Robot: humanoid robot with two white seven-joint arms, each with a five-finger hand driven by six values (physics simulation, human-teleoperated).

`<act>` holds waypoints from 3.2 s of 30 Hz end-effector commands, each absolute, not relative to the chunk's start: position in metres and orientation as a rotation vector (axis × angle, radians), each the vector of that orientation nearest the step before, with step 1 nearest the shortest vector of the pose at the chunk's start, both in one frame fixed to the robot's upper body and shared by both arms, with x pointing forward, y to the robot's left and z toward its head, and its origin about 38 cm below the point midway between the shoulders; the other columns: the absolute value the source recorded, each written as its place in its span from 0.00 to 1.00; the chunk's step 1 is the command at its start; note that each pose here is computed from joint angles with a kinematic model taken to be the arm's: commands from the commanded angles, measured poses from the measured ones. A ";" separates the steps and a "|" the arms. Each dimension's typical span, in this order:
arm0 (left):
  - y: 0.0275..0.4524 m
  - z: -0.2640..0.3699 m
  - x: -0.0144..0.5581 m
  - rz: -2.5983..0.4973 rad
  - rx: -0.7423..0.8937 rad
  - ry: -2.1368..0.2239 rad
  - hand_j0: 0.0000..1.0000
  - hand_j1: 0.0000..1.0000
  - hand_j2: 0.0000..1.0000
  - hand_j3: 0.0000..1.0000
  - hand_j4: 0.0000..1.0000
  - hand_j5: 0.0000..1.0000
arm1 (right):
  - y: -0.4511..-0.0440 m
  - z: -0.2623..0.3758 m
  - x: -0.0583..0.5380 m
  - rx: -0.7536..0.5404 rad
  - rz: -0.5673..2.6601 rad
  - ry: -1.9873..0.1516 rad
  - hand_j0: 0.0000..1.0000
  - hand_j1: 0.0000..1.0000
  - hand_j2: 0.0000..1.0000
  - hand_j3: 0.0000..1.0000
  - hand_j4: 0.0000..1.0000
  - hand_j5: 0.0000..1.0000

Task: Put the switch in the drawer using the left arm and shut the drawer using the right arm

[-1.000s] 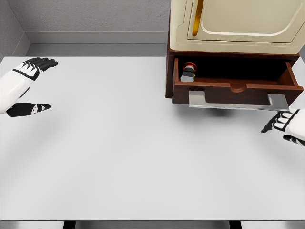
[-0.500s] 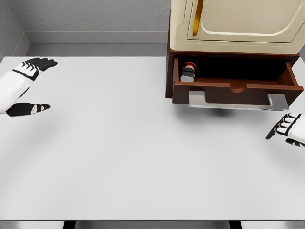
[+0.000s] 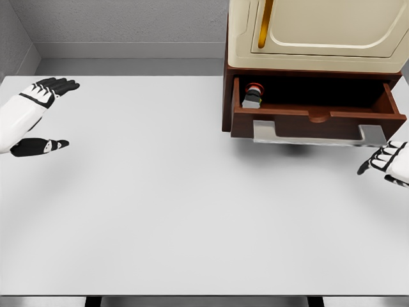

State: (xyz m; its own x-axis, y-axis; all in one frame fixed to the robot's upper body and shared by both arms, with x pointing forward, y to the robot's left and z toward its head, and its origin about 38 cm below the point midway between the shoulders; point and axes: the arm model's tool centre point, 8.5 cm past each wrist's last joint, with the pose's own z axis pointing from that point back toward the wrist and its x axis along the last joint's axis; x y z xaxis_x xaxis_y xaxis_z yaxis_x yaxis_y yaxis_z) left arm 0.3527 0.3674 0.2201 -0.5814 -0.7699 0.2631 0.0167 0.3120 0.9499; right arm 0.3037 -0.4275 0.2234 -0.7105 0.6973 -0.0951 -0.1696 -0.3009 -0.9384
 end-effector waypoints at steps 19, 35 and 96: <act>0.369 0.217 0.350 -1.321 0.658 -1.842 1.00 1.00 1.00 1.00 1.00 1.00 | -0.442 0.238 0.315 -0.684 1.832 -1.501 0.68 0.68 0.68 0.68 0.68 0.68; 0.370 0.216 0.350 -1.319 0.655 -1.836 1.00 1.00 1.00 1.00 1.00 1.00 | -0.425 0.221 0.302 -0.612 1.862 -1.509 0.64 0.64 0.64 0.64 0.64 0.64; 0.376 0.214 0.348 -1.296 0.654 -1.832 1.00 1.00 1.00 1.00 1.00 1.00 | -0.359 0.211 0.320 -0.546 1.822 -1.751 0.64 0.64 0.64 0.64 0.64 0.64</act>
State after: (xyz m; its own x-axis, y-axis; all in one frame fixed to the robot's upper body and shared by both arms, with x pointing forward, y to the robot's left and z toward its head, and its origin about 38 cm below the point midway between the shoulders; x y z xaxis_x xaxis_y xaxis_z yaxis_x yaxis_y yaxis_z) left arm 0.3479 0.3759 0.2133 -0.5607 -0.7729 0.2971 0.0284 0.3407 0.9398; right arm 0.3237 -0.3655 0.2247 -0.7601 0.6477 0.0514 -0.0752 -0.0091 -0.9971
